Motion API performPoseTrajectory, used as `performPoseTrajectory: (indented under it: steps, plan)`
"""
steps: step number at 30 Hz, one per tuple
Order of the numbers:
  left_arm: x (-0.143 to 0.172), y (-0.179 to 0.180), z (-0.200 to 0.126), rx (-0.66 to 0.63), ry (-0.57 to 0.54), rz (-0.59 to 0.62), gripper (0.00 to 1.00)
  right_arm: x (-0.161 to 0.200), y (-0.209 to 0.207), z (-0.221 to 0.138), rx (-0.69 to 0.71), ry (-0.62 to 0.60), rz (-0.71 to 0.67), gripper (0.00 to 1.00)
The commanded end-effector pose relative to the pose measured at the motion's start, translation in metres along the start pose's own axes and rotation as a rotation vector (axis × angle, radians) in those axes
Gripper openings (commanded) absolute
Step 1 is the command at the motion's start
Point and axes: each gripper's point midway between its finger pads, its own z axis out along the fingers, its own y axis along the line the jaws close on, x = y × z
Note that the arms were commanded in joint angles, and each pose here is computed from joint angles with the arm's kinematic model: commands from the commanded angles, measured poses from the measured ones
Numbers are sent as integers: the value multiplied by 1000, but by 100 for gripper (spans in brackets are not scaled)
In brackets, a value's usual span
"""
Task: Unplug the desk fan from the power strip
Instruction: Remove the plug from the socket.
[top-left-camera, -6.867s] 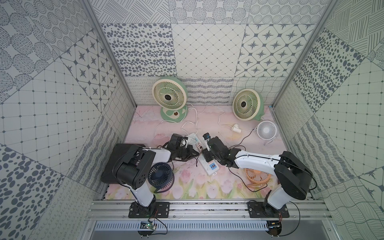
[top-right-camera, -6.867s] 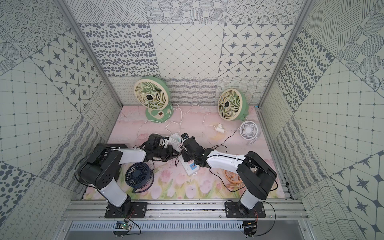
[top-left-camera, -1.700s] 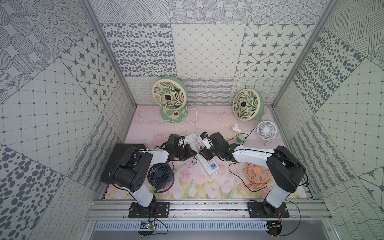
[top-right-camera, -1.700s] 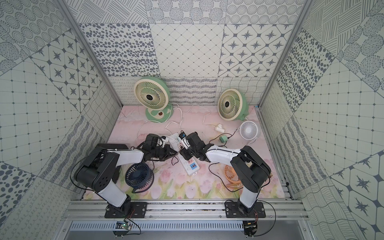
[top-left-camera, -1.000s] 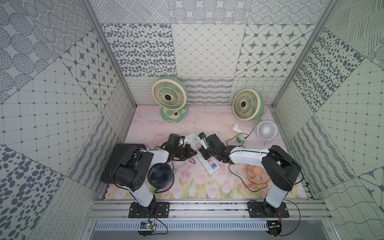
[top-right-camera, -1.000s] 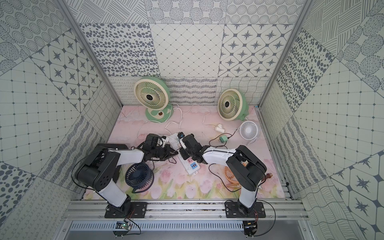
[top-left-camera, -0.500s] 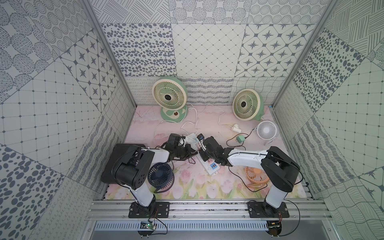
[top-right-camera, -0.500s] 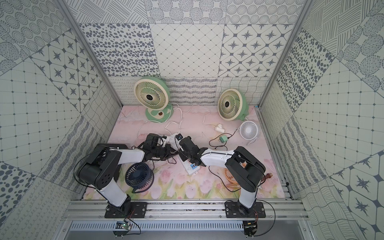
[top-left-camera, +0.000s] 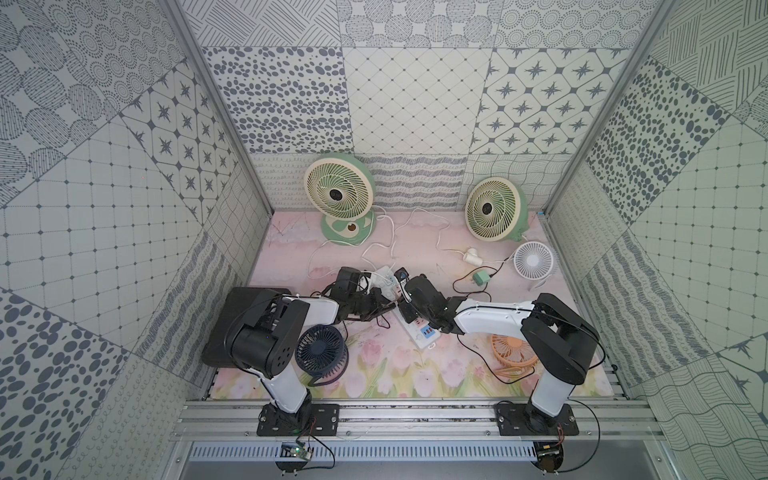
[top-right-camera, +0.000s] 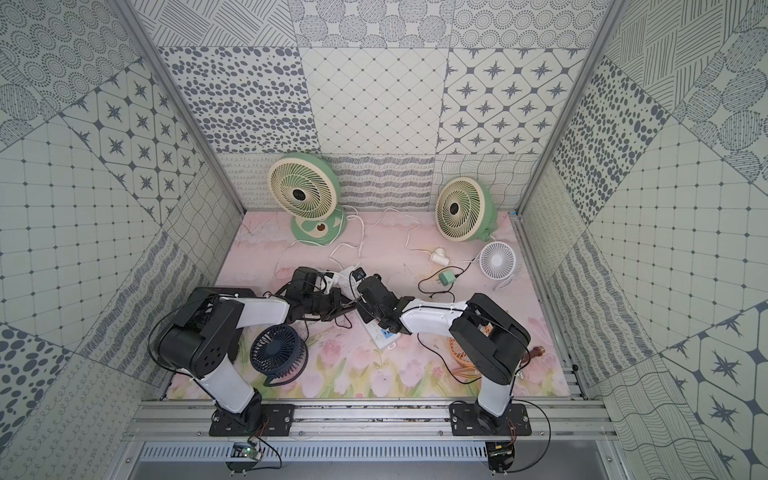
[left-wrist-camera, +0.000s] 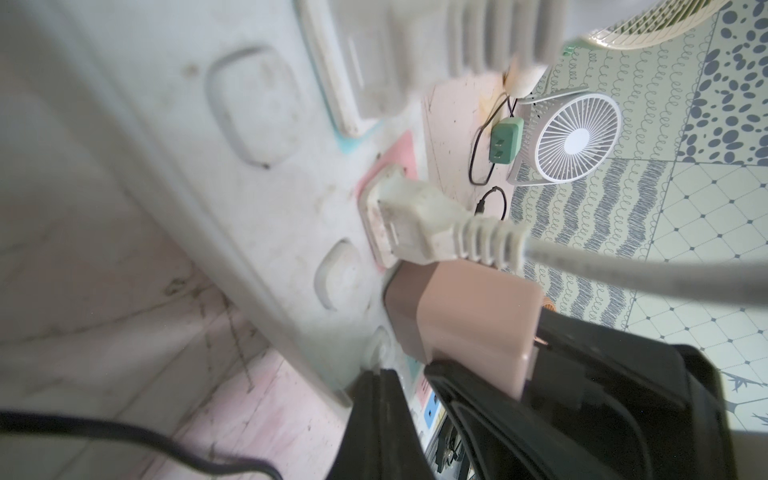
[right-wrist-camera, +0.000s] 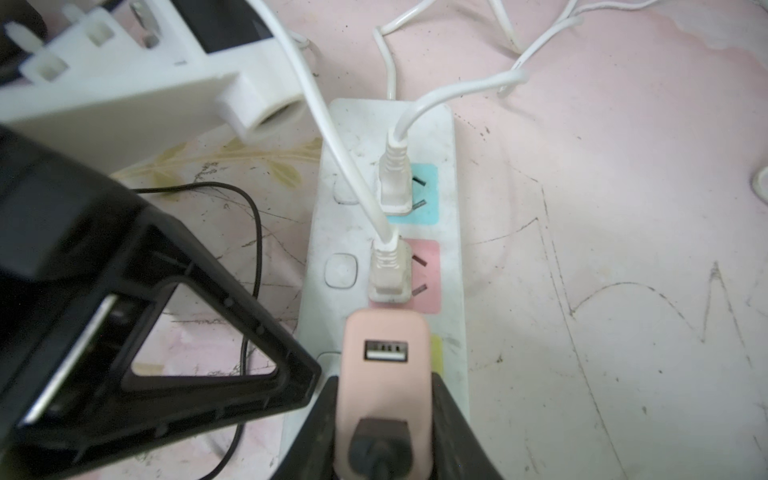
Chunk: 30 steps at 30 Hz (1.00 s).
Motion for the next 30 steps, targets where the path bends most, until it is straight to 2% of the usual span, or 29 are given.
performPoseTrajectory:
  steps: [1,5,10,12,14,18,20,22,27,30]
  plan:
    - [5,34,1,-134,-9,-70,0,-24,9,-6,-115,-91,114,12]
    - [4,34,1,-136,-10,-72,0,-25,11,-7,-142,-88,130,12]
    - [4,36,2,-138,-10,-76,0,-24,28,-6,-62,-78,-20,12]
    - [4,36,2,-137,-9,-77,0,-23,25,-4,-38,-75,-24,11]
    - [4,36,2,-137,-7,-78,0,-24,20,-4,-41,-81,14,11]
    - [4,36,0,-138,-11,-76,0,-23,2,-7,-116,-101,176,10]
    - [3,36,0,-139,-12,-79,0,-24,0,-7,-128,-108,198,10]
    - [3,36,1,-138,-12,-78,0,-24,7,-8,-137,-101,175,10]
    - [3,38,1,-140,-13,-82,0,-27,25,-9,-64,-95,17,10]
    - [3,37,1,-138,-12,-82,0,-26,20,-7,-38,-89,24,9]
